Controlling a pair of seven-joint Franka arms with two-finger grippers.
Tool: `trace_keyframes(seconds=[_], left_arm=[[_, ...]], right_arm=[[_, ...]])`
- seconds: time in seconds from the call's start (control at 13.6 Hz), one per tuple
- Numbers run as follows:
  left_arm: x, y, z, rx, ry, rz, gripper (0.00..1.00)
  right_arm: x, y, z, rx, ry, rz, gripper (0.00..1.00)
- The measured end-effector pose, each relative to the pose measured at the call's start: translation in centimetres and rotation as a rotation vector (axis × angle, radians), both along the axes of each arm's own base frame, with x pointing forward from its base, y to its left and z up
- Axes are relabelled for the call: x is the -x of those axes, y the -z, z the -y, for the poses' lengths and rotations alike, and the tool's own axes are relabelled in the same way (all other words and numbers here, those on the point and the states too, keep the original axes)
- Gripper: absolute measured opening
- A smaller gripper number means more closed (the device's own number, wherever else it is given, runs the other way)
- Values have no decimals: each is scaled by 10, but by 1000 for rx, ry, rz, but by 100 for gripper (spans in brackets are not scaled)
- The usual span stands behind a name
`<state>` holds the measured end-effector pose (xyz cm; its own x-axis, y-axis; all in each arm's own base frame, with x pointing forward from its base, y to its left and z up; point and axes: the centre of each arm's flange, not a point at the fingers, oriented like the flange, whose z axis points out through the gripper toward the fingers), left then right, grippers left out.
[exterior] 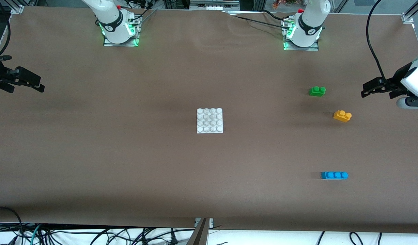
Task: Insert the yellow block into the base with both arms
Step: 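Reach the left gripper down over the yellow block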
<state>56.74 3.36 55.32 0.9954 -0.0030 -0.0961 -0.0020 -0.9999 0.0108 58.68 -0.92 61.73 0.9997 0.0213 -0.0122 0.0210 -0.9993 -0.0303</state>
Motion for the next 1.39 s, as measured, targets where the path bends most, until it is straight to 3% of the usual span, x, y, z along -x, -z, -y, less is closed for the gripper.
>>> trace_keyframes(seconds=[0.66, 1.03, 1.39], left_arm=[[-2, 47, -12, 9, 6, -58, 100], [10, 105, -90, 41, 134, -38, 100], [30, 192, -113, 32, 275, -31, 100]], right_arm=[[-6, 12, 0, 1, 1, -21, 100], [-6, 12, 1, 1, 2, -21, 100], [-6, 12, 1, 1, 2, -21, 100]])
